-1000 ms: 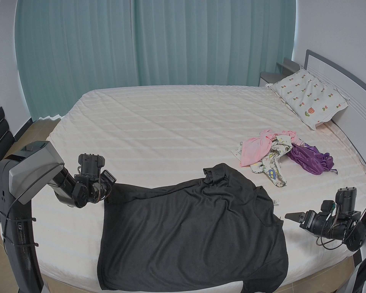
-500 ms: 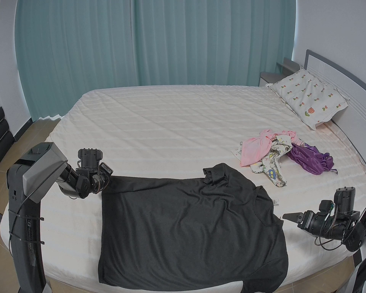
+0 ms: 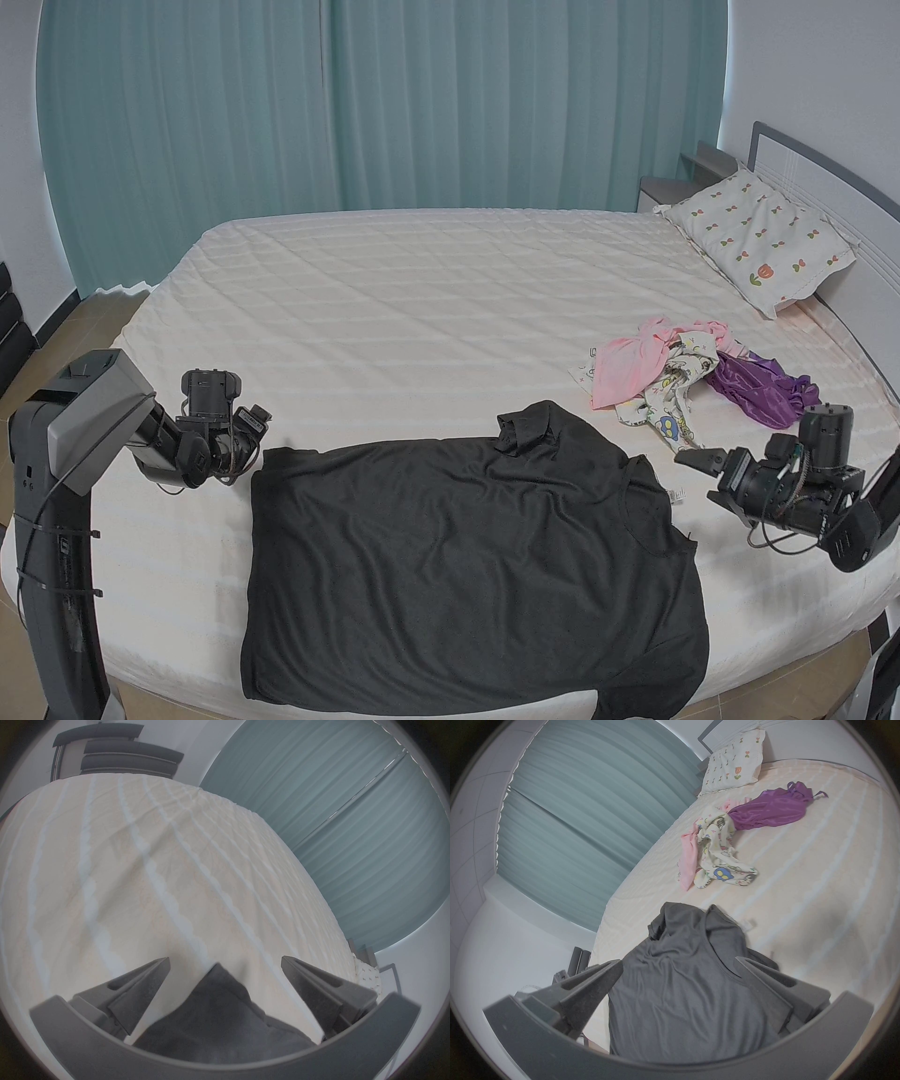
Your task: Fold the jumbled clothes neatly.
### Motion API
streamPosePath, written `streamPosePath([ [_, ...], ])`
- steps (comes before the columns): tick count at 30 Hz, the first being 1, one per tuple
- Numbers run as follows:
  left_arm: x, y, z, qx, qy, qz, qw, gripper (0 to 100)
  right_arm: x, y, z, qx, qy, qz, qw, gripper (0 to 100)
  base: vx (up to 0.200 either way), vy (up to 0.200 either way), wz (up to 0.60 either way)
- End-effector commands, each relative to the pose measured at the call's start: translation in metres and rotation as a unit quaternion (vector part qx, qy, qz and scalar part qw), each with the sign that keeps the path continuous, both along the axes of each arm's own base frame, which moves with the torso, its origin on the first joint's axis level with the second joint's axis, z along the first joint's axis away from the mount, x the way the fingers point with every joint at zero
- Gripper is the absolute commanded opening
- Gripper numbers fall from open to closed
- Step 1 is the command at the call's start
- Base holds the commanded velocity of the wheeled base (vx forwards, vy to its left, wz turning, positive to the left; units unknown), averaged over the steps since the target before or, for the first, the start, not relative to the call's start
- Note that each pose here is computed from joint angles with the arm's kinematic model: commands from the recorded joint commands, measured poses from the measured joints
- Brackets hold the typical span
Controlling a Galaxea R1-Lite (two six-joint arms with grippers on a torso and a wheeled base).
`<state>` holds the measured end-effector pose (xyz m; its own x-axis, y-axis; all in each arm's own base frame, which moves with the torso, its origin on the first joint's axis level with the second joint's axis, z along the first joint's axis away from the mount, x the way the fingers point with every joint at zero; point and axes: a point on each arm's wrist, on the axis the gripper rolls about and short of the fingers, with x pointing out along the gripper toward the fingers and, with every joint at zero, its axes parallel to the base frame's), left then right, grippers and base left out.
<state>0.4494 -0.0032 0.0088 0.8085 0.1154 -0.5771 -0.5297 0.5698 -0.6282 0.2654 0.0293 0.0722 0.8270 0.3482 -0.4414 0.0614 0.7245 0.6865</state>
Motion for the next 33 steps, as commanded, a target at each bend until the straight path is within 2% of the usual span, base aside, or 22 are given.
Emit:
streamPosePath([
  [1,-0.043,-0.004,0.045,-0.034,-0.007,-0.026,0.999,100,0.052,0.045,-0.016,0.011,0.025,0.001,0.9996,100,0.0,0.0,0.0],
  [5,-0.074,-0.012,0.054,-0.063,0.006,-0.039,0.9972,100,0.082,0.072,-0.024,-0.003,0.027,-0.006,0.9996,100,0.0,0.0,0.0],
  [6,-0.093,-0.015,0.057,-0.09,0.014,-0.046,0.9947,100,0.097,0.088,-0.029,-0.01,0.037,-0.003,0.9993,100,0.0,0.0,0.0],
  [11,-0.128,-0.023,0.057,-0.149,0.032,-0.063,0.9863,100,0.129,0.122,-0.033,-0.013,0.05,0.011,0.9986,100,0.0,0.0,0.0],
  [14,-0.136,-0.026,0.049,-0.154,0.036,-0.067,0.9852,100,0.143,0.14,-0.033,-0.021,0.051,0.011,0.9984,100,0.0,0.0,0.0],
  [17,-0.138,-0.026,0.047,-0.155,0.025,-0.068,0.9852,100,0.151,0.152,-0.034,-0.022,0.047,0.012,0.9986,100,0.0,0.0,0.0],
  [18,-0.14,-0.026,0.046,-0.16,0.018,-0.067,0.9847,100,0.156,0.164,-0.039,-0.024,0.052,0.019,0.9982,100,0.0,0.0,0.0],
  [28,-0.144,-0.03,0.032,-0.164,0.042,-0.067,0.9833,100,0.188,0.178,-0.069,-0.049,0.065,-0.006,0.9966,100,0.0,0.0,0.0],
  [33,-0.144,-0.03,0.028,-0.164,0.048,-0.066,0.9831,100,0.202,0.184,-0.071,-0.041,0.047,-0.008,0.998,100,0.0,0.0,0.0],
])
